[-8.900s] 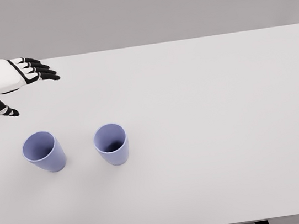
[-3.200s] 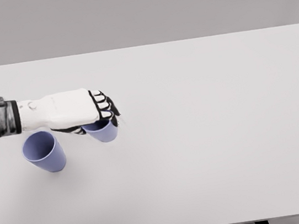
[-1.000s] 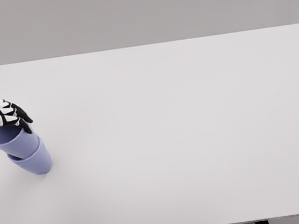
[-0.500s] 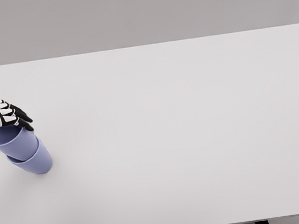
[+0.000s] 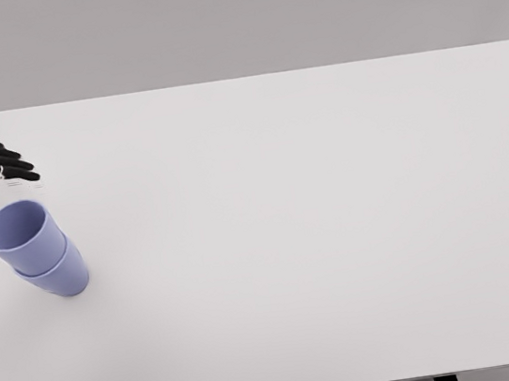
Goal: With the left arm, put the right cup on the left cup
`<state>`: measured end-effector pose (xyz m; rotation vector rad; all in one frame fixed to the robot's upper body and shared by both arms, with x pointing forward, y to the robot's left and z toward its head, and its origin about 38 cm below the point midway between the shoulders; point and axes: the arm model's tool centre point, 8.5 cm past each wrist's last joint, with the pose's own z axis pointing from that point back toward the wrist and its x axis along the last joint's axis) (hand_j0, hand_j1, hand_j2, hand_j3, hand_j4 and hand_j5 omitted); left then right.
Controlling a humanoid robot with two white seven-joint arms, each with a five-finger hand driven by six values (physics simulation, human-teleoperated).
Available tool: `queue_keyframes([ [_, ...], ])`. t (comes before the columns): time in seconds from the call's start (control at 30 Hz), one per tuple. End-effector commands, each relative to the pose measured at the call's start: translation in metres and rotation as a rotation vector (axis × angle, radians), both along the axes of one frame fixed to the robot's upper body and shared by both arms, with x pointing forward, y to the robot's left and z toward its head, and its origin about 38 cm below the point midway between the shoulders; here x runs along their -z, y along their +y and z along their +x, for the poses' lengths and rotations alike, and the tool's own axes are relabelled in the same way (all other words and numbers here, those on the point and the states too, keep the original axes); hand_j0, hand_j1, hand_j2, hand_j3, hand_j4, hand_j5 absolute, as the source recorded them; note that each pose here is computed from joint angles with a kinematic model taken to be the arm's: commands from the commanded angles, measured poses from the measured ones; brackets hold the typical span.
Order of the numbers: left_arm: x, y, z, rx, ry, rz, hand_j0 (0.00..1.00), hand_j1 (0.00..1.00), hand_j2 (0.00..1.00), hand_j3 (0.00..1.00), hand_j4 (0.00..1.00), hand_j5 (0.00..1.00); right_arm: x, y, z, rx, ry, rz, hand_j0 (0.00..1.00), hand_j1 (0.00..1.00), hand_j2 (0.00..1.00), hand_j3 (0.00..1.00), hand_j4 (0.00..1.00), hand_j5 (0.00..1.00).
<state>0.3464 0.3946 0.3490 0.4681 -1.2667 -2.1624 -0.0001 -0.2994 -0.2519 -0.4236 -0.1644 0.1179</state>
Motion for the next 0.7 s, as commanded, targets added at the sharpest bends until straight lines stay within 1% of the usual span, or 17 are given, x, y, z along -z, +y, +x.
queue_keyframes([
  [0.0, -0.007, 0.005, 0.004, -0.021, -0.024, -0.018, 1.0, 1.0, 1.0, 1.0, 1.0, 1.0, 0.0, 0.0, 0.0, 0.001, 0.001, 0.0, 1.0, 1.0, 1.0, 1.0, 1.0, 1.0],
  [0.1, -0.02, 0.022, 0.02, -0.085, -0.082, -0.078, 1.0, 1.0, 1.0, 1.0, 1.0, 1.0, 0.0, 0.0, 0.0, 0.001, -0.001, 0.0, 1.0, 1.0, 1.0, 1.0, 1.0, 1.0],
  [0.17, -0.017, 0.015, 0.025, -0.069, -0.092, -0.107, 1.0, 1.0, 1.0, 1.0, 1.0, 1.0, 0.0, 0.0, 0.0, 0.001, -0.001, 0.0, 1.0, 1.0, 1.0, 1.0, 1.0, 1.0],
  [0.3, -0.001, -0.005, 0.034, -0.025, -0.078, -0.179, 1.0, 1.0, 1.0, 1.0, 1.0, 1.0, 0.0, 0.0, 0.0, 0.001, -0.001, 0.0, 1.0, 1.0, 1.0, 1.0, 1.0, 1.0],
  [0.33, 0.001, -0.008, 0.035, -0.018, -0.079, -0.189, 1.0, 1.0, 1.0, 1.0, 1.0, 1.0, 0.0, 0.0, 0.0, 0.001, -0.001, 0.0, 1.0, 1.0, 1.0, 1.0, 1.0, 1.0],
  [0.43, 0.001, -0.014, 0.038, -0.004, -0.084, -0.209, 1.0, 1.0, 1.0, 1.0, 1.0, 1.0, 0.0, 0.0, 0.001, 0.001, -0.002, 0.0, 1.0, 1.0, 1.0, 1.0, 1.0, 1.0],
  [0.47, -0.005, -0.016, 0.039, 0.003, -0.103, -0.213, 1.0, 1.0, 1.0, 1.0, 1.0, 1.0, 0.0, 0.0, 0.001, 0.001, -0.002, 0.0, 1.0, 1.0, 1.0, 1.0, 1.0, 1.0],
  [0.67, -0.008, -0.017, 0.04, 0.006, -0.112, -0.216, 1.0, 1.0, 1.0, 1.0, 1.0, 1.0, 0.0, 0.0, 0.0, 0.001, 0.001, 0.0, 1.0, 1.0, 1.0, 1.0, 1.0, 1.0],
])
